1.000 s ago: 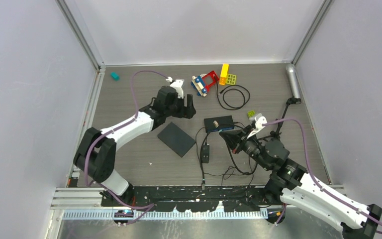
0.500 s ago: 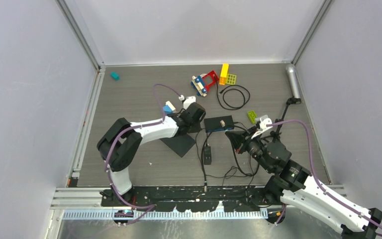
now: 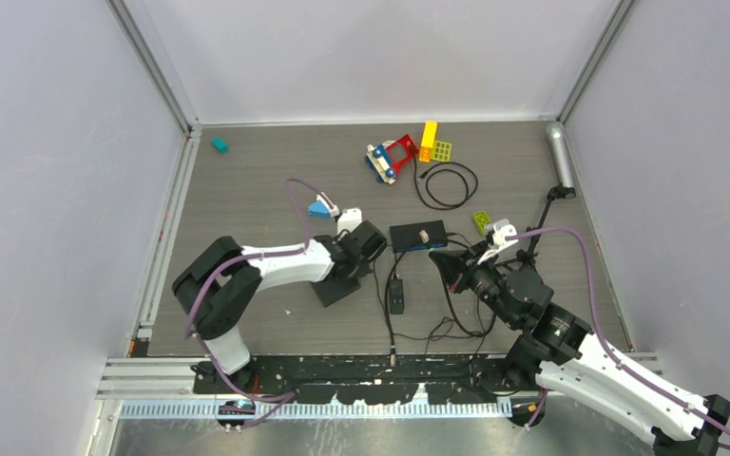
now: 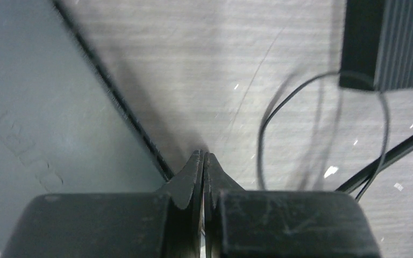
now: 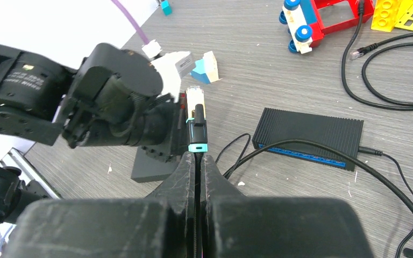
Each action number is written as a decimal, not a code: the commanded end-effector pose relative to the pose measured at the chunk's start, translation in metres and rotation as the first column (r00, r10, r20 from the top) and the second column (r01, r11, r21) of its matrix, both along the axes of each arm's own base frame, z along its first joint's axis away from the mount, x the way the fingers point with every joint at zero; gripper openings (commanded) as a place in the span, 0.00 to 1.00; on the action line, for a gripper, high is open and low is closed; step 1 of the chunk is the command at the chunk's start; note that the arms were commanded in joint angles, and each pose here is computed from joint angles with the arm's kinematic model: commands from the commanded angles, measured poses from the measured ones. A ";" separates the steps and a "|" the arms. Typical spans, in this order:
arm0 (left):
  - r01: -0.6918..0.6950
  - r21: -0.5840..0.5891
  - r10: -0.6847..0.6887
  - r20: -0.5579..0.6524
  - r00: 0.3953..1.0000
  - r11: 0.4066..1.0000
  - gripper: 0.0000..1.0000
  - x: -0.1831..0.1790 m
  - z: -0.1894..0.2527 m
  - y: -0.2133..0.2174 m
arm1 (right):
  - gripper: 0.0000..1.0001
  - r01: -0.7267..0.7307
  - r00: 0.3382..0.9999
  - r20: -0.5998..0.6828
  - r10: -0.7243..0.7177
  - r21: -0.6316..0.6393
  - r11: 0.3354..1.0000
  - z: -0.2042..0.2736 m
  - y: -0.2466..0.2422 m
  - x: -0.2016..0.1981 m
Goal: Insert the plug into the switch port
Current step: Move the switch port to the corner of the board, then insert the connector into the switch port.
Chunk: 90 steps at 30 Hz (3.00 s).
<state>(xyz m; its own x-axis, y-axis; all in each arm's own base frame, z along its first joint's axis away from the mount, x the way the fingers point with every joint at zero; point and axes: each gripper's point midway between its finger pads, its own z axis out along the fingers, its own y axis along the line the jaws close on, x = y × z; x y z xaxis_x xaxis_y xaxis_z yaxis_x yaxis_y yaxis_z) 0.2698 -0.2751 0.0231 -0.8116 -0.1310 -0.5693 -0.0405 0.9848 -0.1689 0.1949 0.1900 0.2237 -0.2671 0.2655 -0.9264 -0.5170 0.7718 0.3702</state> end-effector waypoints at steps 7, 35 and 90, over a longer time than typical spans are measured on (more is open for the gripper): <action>-0.043 0.053 0.046 -0.061 0.997 0.998 0.00 -0.080 0.010 0.072 | 0.00 0.009 1.000 0.009 -0.009 0.059 0.998 0.007 0.005 0.004; -0.221 -0.086 0.235 0.247 0.940 0.972 0.80 0.031 0.097 0.188 | 0.01 -0.276 0.934 -0.239 0.264 -0.015 0.961 -0.039 0.072 -0.014; -0.007 -0.265 0.007 -0.002 1.000 0.964 0.87 -0.024 0.024 0.130 | 0.01 -0.388 0.921 -0.097 0.377 -0.158 0.908 -0.067 0.127 -0.021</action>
